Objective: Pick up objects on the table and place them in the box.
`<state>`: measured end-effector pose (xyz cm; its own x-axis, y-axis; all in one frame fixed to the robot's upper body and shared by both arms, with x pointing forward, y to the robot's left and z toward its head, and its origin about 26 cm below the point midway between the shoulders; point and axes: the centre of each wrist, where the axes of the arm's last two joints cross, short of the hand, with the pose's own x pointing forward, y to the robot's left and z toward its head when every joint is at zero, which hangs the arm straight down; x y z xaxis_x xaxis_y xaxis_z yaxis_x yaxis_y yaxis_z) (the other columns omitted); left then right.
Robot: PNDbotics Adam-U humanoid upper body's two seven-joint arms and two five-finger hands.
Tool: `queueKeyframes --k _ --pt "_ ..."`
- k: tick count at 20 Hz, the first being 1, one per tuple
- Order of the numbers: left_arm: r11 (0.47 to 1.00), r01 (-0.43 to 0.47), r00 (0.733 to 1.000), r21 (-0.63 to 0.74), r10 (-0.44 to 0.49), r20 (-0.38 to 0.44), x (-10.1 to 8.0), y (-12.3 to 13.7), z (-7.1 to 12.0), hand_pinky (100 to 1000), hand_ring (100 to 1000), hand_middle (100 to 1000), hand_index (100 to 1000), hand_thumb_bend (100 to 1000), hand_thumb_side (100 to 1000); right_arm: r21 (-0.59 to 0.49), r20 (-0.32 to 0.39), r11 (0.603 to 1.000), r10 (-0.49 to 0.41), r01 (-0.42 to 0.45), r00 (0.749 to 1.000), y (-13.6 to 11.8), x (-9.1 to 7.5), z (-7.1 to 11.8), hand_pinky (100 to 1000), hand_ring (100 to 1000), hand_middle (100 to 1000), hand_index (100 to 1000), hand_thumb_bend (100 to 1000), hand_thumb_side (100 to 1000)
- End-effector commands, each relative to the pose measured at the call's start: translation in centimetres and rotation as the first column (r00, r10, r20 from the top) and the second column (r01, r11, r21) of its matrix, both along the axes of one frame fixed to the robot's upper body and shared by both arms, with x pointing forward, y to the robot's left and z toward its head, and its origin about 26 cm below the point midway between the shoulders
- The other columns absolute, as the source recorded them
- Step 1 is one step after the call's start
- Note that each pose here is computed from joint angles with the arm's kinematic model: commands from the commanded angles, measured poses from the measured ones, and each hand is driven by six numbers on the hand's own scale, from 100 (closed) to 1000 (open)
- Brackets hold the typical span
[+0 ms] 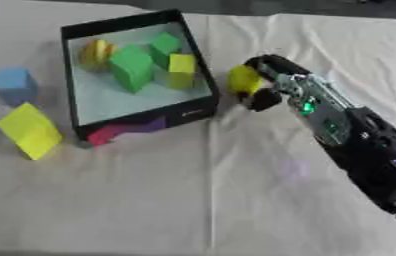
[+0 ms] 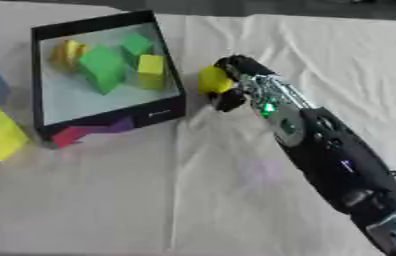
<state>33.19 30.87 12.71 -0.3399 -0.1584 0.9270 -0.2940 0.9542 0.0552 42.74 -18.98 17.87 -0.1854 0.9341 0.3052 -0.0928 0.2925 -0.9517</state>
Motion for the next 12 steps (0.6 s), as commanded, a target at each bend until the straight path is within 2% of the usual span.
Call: queueKeyframes --k 1,2,3,4,8,10,12 --pt "1.000 -0.001 1.000 0.026 0.001 0.028 0.0 0.3 1.0 744 795 741 793 100 819 0.024 0.079 1.000 -0.013 0.011 0.997 -0.1 -0.3 2.1 724 669 590 742 100 120" --pt "1.000 -0.001 1.000 0.027 0.000 0.027 0.0 0.3 1.0 744 795 741 793 100 820 0.034 0.084 0.999 -0.010 0.007 0.996 -0.1 -0.5 2.4 724 670 591 744 100 120" --pt "1.000 -0.001 1.000 0.029 0.000 0.026 0.0 0.4 0.9 744 796 741 793 100 820 0.041 0.088 0.999 -0.004 0.000 0.996 0.0 -0.7 2.8 722 671 594 746 100 201" --pt "1.000 -0.002 1.000 0.030 0.001 0.025 0.0 0.4 0.9 745 796 741 793 100 820 0.046 0.091 0.999 0.005 -0.009 0.996 0.0 -0.9 3.3 722 671 594 747 100 136" --pt "0.999 -0.005 1.000 0.034 0.005 0.024 -0.1 0.5 0.9 746 797 741 793 100 819 0.087 0.127 0.995 0.029 -0.040 0.991 0.3 -2.0 6.1 692 634 557 711 100 100" --pt "0.999 -0.007 1.000 0.033 0.007 0.024 -0.1 0.6 0.9 746 797 741 793 100 819 0.118 0.182 0.991 0.047 -0.070 0.982 0.7 -2.8 8.1 680 613 531 685 100 100" --pt "0.999 -0.008 1.000 0.034 0.008 0.022 -0.1 0.6 0.8 746 797 741 794 100 819 0.132 0.254 0.980 0.111 -0.148 0.961 1.9 -4.1 10.6 691 609 528 680 100 100"
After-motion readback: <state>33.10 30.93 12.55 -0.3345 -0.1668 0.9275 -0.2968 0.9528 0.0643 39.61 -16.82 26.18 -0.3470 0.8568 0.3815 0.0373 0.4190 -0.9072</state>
